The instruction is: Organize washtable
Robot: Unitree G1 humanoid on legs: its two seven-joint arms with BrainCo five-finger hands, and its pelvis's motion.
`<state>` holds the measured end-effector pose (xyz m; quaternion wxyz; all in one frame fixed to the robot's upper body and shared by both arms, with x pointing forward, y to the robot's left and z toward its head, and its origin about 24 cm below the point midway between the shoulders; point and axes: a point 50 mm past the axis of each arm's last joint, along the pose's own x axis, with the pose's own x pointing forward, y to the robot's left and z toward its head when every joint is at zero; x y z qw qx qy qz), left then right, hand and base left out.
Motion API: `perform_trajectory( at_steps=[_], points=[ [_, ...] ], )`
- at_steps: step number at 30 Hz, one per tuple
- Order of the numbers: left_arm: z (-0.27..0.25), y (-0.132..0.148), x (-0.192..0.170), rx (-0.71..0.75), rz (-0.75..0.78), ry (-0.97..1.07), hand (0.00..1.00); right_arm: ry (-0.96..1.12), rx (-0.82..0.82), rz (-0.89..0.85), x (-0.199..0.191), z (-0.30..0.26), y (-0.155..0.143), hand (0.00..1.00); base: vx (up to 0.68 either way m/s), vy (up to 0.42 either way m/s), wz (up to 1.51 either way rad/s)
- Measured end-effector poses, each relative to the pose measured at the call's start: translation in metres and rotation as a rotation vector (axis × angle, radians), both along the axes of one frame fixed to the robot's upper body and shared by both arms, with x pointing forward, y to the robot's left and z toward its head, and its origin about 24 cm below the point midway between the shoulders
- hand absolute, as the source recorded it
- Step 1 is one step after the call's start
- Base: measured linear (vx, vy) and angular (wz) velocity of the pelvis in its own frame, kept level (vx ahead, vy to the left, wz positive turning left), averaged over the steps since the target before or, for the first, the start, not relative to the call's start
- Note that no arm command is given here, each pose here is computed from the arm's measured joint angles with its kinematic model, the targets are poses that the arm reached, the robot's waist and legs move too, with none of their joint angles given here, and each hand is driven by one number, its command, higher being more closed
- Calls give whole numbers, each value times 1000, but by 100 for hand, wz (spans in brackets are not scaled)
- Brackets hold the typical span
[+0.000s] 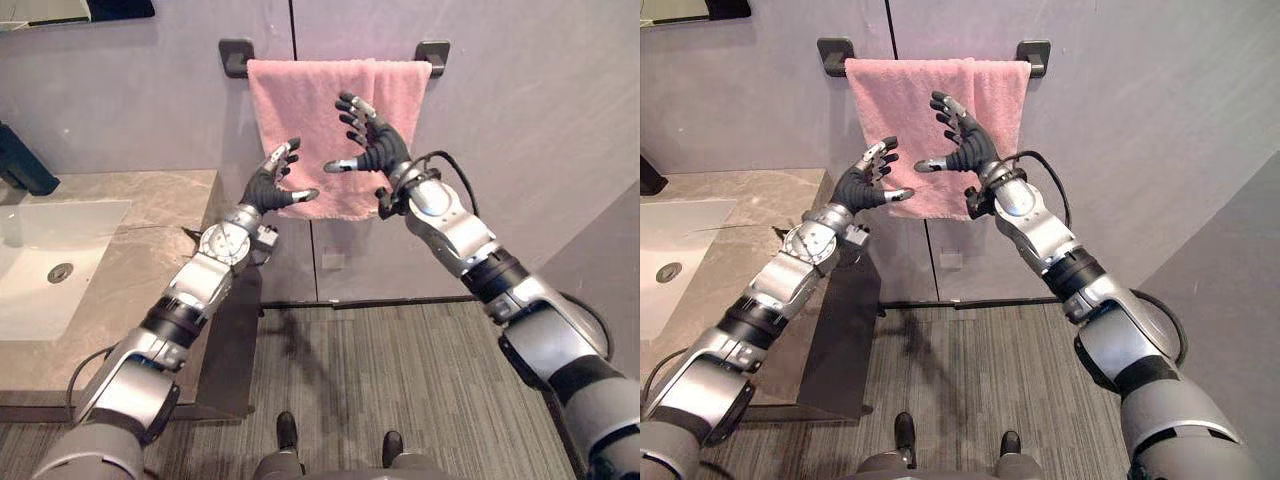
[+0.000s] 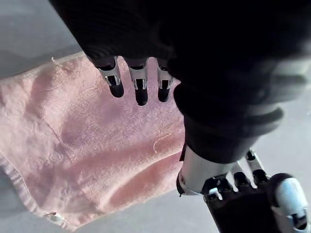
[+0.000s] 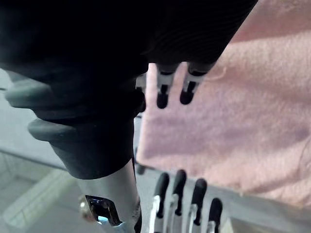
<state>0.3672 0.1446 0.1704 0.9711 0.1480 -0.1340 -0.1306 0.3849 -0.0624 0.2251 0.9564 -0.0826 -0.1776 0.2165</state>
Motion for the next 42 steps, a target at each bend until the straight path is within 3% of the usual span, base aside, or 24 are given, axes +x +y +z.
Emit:
perform_trajectory(
  at_steps=[6,9,15,23,35,42],
  points=[
    [89,-36,17,-54,-66,-209,0,-140,62,38,-2,70,29,0,-110,1,14],
    [132,-43,15,-61,-68,-322,0,-235,116,30,-8,110,28,0,-211,-5,11],
    [160,-52,16,-29,-86,-369,0,-303,137,0,-12,133,18,0,-126,-8,7],
    [165,-51,14,-52,-95,-388,0,-320,189,6,-15,144,3,0,12,-14,5],
    [141,-29,30,-84,-2,-287,0,-367,363,-104,-15,168,-51,0,1,-72,-4],
    [129,-21,32,-83,23,-253,0,-320,526,-257,-5,168,-111,0,27,-84,0]
  ],
)
